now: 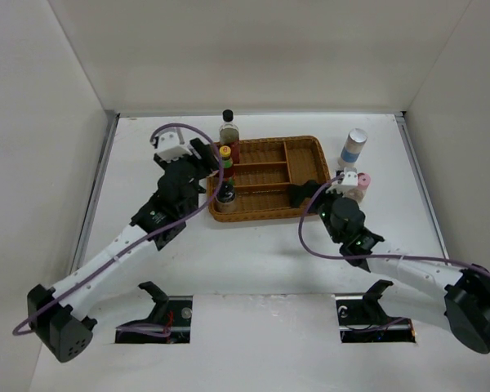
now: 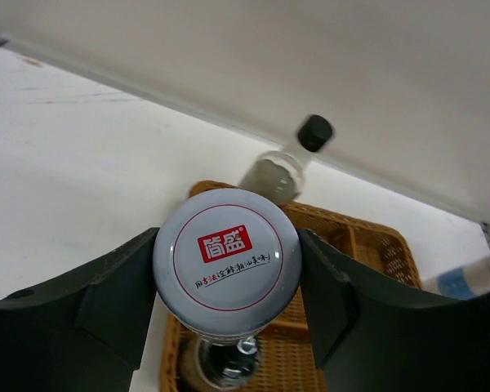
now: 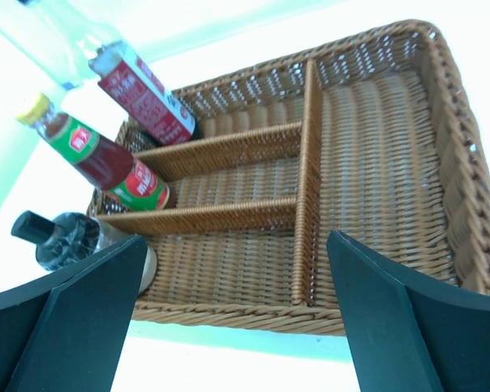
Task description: Organize the condiment bottles
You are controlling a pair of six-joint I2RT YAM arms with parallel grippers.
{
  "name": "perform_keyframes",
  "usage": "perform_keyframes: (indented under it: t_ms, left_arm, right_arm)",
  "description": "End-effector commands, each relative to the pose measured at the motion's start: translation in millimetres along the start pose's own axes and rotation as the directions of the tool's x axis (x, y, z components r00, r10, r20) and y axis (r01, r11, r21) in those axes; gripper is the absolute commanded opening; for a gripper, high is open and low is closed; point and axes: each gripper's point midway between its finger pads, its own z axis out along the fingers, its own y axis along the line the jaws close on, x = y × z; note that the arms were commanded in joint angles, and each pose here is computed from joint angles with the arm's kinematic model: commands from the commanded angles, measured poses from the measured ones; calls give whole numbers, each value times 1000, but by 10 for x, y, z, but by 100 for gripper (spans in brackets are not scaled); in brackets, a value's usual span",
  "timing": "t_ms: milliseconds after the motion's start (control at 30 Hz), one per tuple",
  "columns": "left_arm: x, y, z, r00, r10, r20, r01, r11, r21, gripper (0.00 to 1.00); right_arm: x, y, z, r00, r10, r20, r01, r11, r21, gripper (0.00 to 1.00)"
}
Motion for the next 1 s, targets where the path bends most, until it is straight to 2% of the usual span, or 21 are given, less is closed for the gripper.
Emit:
perform_keyframes:
  t_ms: [0,100,233,300,400,600,967]
  left_arm:
    - [-300,-663,-52,993,-99,67,88,985,147,29]
    - [-119,-1133,-23,995,-97,25,89,970,226,29]
    - [223,-1615,147,998,-59,-23,63,957,284,29]
    - [395,-1786,257,999,-37,-38,46,953,298,29]
    - [648,-2020,436,998,0,-63,20,946,323,29]
    - [1105,-2241,732,993,73,-91,-39,943,331,29]
    - [1726,-2047,1085,982,137,-128,-96,955,281,30]
  right_arm:
    - [-310,-34,-58,991,57,120,-60,998,20,98]
    - [-416,-198,-115,981,89,174,-102,992,69,87]
    - [-501,-366,-176,969,120,214,-146,983,111,54]
    - [-520,-454,-199,966,129,226,-163,977,137,45]
    - [-555,-517,-228,960,148,239,-186,971,147,44]
    - [-603,-552,-273,950,162,265,-205,968,142,55]
    - [-598,-568,-271,950,162,266,-206,967,147,58]
